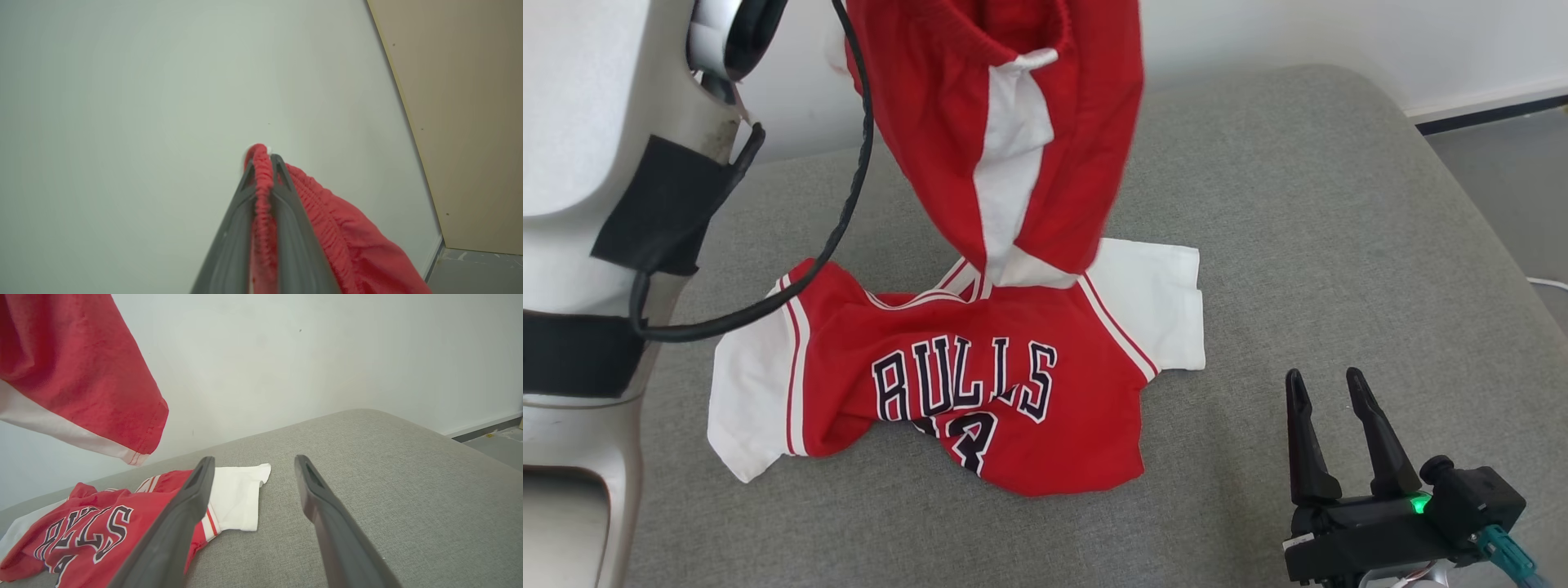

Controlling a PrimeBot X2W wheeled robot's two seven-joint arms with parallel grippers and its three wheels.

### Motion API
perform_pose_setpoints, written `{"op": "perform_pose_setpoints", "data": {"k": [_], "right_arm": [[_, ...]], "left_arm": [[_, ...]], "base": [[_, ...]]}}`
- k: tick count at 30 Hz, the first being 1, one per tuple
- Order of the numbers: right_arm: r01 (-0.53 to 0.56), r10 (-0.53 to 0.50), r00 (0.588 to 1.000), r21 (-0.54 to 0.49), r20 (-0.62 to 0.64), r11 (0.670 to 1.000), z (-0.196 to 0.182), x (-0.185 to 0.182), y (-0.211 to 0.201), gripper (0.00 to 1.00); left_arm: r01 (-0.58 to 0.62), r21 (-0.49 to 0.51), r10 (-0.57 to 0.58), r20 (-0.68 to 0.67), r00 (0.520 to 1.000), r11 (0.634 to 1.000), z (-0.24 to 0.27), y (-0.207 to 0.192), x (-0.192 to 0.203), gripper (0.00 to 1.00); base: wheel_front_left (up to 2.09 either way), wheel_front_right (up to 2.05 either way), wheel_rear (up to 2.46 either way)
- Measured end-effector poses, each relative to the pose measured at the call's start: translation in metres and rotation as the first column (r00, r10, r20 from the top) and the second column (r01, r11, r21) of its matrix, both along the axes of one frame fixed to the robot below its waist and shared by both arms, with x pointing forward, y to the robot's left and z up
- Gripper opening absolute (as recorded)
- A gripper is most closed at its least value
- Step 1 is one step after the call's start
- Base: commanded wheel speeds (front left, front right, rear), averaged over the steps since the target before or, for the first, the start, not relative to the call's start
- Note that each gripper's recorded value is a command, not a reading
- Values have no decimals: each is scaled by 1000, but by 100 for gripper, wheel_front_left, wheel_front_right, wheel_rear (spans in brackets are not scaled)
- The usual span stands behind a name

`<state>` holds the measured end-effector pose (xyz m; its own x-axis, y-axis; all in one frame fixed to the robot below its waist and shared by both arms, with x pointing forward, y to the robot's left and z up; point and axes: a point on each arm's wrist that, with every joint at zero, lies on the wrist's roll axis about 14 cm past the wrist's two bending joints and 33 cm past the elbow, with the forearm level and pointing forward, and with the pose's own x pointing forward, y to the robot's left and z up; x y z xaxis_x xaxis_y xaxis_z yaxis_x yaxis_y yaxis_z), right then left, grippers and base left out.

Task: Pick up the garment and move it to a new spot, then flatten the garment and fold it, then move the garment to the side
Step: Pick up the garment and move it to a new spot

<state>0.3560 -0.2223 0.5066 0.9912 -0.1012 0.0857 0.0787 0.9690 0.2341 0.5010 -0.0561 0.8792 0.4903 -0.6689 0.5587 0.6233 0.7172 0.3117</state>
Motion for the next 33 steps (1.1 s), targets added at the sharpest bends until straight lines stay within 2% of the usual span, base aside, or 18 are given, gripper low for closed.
{"op": "perform_pose_setpoints", "data": {"k": [8, 15, 20, 24, 29, 33], "right_arm": [[-2, 2, 1000, -1, -7, 1000, -3, 6, 0, 100], [-43, 43, 999, -19, -1, 999, -1, 17, 12, 100], [-99, 99, 995, -47, 9, 994, 1, 33, 29, 100], [-165, 167, 986, -67, 21, 984, 3, 49, 50, 100], [-265, 270, 962, -106, 39, 958, 6, 68, 81, 100], [-354, 363, 930, -127, 52, 926, 7, 83, 110, 100]], "left_arm": [[2, 19, -2, -24, 1000, 1000, -16, -4, 10, 0], [-60, 4, 61, -23, 998, 998, -15, 25, 20, 0], [-168, -12, 167, -34, 985, 986, -20, 70, 33, 0], [-274, -22, 272, -50, 961, 962, -28, 117, 42, 0], [-406, -33, 403, -67, 913, 913, -39, 180, 44, 0], [-513, -42, 507, -101, 856, 857, -55, 235, 39, 0]], "base": [[0, 0, 0], [0, 0, 0], [0, 0, 0], [0, 0, 0], [0, 0, 0], [0, 0, 0]]}}
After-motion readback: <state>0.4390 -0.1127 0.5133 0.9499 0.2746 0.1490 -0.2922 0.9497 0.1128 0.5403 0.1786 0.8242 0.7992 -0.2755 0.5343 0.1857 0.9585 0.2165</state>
